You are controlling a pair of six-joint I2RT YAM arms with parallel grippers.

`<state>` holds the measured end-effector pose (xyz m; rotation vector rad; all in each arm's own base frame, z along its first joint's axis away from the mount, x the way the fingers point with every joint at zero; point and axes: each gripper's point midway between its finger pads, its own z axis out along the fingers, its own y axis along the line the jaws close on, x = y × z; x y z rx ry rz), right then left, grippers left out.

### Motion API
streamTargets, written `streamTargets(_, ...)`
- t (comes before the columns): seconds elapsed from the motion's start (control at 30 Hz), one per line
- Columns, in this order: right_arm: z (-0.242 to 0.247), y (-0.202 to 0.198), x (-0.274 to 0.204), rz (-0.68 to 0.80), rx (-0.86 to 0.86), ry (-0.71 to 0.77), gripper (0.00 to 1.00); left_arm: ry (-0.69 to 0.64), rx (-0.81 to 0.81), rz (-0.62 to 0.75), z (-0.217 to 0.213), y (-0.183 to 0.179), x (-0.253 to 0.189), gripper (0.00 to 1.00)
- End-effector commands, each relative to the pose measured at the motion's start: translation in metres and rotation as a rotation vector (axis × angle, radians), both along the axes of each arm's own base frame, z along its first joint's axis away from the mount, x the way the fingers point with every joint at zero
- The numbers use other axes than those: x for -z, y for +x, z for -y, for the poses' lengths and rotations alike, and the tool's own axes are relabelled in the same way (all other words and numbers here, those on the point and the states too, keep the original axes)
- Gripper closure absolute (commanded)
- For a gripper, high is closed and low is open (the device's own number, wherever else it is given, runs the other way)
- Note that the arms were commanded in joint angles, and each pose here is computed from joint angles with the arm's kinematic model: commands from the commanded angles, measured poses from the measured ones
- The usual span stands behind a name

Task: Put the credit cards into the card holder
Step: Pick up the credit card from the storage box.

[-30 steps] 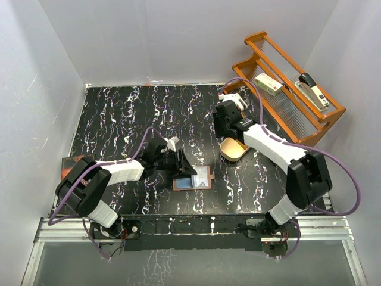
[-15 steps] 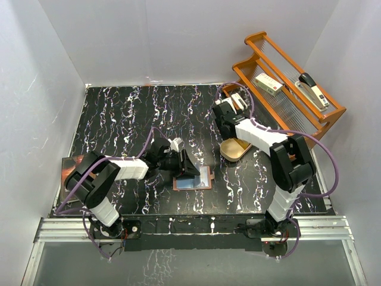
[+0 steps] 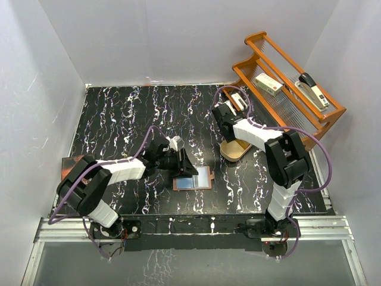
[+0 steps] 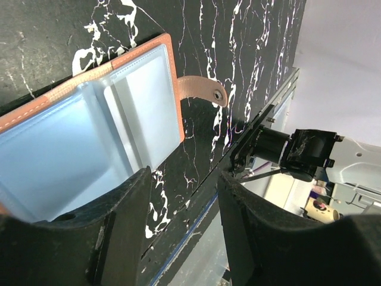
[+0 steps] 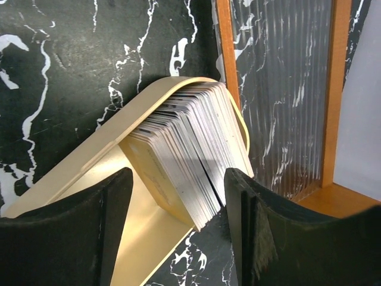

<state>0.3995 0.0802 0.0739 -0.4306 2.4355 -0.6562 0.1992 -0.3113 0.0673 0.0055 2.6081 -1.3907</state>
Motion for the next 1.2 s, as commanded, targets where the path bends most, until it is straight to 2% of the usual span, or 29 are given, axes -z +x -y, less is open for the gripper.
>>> streamTargets(0.0, 0.006, 0.016, -0.012, 0.069, 0.018, -0.023, 0.41, 0.028, 0.005, 0.065, -0.005, 0.002, -0.015, 0.53)
streamTargets(0.4, 0.011, 0.017, -0.016, 0.071, 0.028, -0.048, 0.63, 0.133, -0.035, 0.118, -0.027, 0.001, -0.018, 0.52)
streamTargets(0.87, 0.007, 0.023, -0.038, 0.103, 0.046, -0.018, 0.75, 0.152, -0.048, 0.144, -0.035, -0.002, -0.024, 0.52)
streamTargets(1.17, -0.006, 0.018, -0.044, 0.091, 0.022, 0.079, 0.94, 0.16, -0.056, 0.144, -0.039, -0.003, -0.024, 0.52)
